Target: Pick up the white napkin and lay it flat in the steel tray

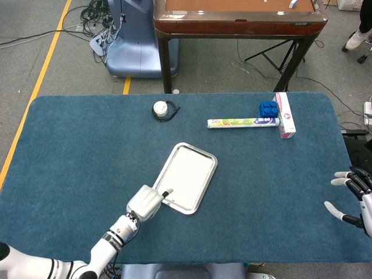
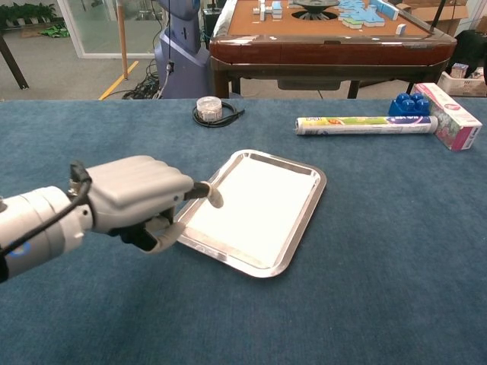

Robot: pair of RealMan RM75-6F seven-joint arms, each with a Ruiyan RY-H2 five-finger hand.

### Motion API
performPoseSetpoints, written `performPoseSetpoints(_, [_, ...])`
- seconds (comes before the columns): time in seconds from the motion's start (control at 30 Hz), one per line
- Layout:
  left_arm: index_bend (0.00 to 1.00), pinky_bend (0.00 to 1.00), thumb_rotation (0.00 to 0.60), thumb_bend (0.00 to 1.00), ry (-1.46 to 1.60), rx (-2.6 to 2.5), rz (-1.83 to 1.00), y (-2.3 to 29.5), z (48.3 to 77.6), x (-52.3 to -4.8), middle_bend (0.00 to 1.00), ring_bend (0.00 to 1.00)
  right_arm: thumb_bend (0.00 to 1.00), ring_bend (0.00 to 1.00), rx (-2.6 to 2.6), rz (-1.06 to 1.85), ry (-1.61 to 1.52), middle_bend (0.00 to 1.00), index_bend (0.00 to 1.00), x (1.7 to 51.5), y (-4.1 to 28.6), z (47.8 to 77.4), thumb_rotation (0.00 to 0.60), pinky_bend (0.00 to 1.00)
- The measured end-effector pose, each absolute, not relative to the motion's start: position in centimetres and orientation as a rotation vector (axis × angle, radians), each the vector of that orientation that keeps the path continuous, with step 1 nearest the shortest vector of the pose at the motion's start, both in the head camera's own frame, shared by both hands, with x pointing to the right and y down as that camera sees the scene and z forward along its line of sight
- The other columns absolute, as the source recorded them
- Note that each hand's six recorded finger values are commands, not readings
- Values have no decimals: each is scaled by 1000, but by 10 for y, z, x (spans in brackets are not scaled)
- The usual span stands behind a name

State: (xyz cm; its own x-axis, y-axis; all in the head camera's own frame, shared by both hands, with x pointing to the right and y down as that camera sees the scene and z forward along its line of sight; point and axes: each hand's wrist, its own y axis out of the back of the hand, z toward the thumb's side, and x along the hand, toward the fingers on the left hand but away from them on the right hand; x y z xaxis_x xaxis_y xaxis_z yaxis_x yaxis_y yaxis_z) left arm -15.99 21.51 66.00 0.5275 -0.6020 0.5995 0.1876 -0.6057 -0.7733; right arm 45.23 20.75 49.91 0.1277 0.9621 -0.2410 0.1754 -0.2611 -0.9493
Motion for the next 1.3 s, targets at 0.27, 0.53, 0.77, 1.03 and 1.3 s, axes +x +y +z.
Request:
performPoseSetpoints(0.27, [147, 631, 600, 577, 548, -1870, -1264, 203, 633, -240, 543, 444, 166, 191, -1584, 1246, -1093, 349, 419, 447, 208, 508, 600, 552])
performPoseSetpoints(0.53, [161, 341, 600, 543, 690, -1816, -1349, 220, 599, -316, 289, 212, 166, 191, -1590, 1307, -1002, 349, 419, 437, 209, 528, 600, 552])
performPoseSetpoints(0.77, [203, 310, 600, 543, 816, -1757, -1382, 240, 569, -356, 278, 202, 165, 191, -1587, 1355, -975, 350, 419, 434, 207, 541, 600, 552])
performPoseSetpoints(1.03, [225, 310, 600, 542, 970, -1658, -1412, 257, 546, -399, 278, 202, 165, 191, -1576, 1388, -966, 350, 419, 435, 205, 547, 600, 552])
performPoseSetpoints(1.3, [231, 310, 600, 543, 1006, -1631, -1387, 256, 542, -411, 278, 202, 164, 191, -1577, 1399, -967, 350, 419, 436, 201, 553, 600, 552])
